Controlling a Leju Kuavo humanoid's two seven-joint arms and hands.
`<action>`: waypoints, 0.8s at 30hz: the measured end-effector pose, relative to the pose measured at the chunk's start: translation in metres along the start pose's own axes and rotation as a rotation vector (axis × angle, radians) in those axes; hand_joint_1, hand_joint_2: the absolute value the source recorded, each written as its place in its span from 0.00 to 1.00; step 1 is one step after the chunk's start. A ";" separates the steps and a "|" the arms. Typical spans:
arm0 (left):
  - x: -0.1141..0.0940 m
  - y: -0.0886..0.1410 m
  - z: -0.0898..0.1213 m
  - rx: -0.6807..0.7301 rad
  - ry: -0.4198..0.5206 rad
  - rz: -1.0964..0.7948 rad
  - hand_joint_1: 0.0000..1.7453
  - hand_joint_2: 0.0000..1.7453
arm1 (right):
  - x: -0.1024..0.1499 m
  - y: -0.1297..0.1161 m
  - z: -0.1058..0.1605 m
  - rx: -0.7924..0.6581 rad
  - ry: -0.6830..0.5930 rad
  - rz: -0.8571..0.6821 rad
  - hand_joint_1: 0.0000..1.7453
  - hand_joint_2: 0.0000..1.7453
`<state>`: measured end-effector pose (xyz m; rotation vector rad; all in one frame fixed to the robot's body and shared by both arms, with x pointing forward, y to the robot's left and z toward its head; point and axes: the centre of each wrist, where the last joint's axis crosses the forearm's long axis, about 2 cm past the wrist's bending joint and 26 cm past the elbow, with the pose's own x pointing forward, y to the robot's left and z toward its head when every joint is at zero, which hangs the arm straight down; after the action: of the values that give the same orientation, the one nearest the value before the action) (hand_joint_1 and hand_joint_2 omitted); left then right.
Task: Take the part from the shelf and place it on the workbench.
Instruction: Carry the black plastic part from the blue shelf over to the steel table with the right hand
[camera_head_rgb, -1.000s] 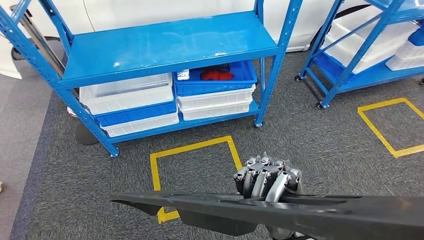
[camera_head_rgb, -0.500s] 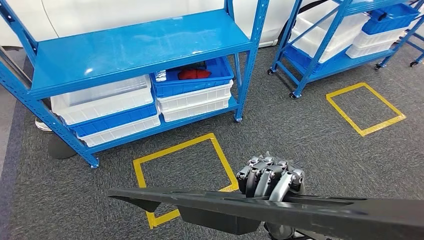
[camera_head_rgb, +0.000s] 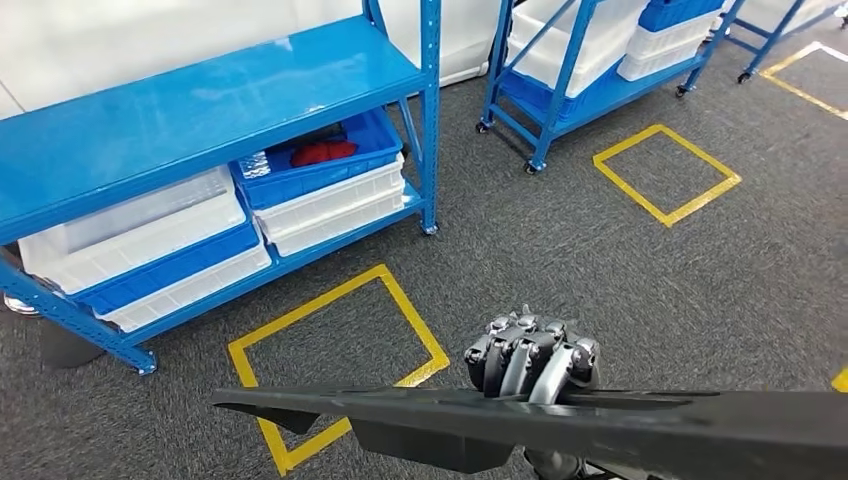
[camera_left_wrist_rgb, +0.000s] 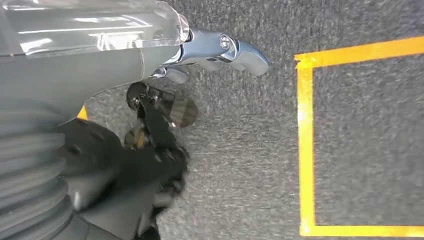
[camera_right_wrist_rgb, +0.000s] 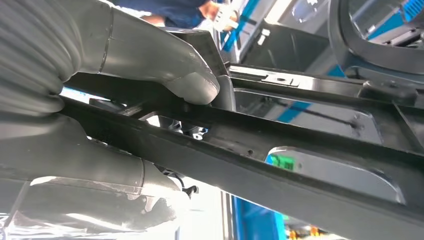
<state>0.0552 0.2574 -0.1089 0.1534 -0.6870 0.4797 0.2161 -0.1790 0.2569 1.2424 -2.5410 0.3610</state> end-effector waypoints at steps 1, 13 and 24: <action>-0.001 0.002 0.000 0.024 0.011 -0.014 0.00 1.00 | 0.000 0.000 -0.001 -0.004 -0.001 -0.001 1.00 1.00; 0.008 0.045 -0.008 0.216 0.100 -0.146 0.00 1.00 | 0.002 0.008 0.019 -0.048 0.039 0.025 1.00 1.00; 0.019 0.063 -0.016 0.193 0.214 -0.163 0.00 1.00 | 0.004 -0.019 0.018 -0.141 0.035 0.102 1.00 1.00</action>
<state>0.0473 0.3242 -0.1097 0.3319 -0.4141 0.3983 0.2266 -0.1997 0.2439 1.0492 -2.5576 0.2183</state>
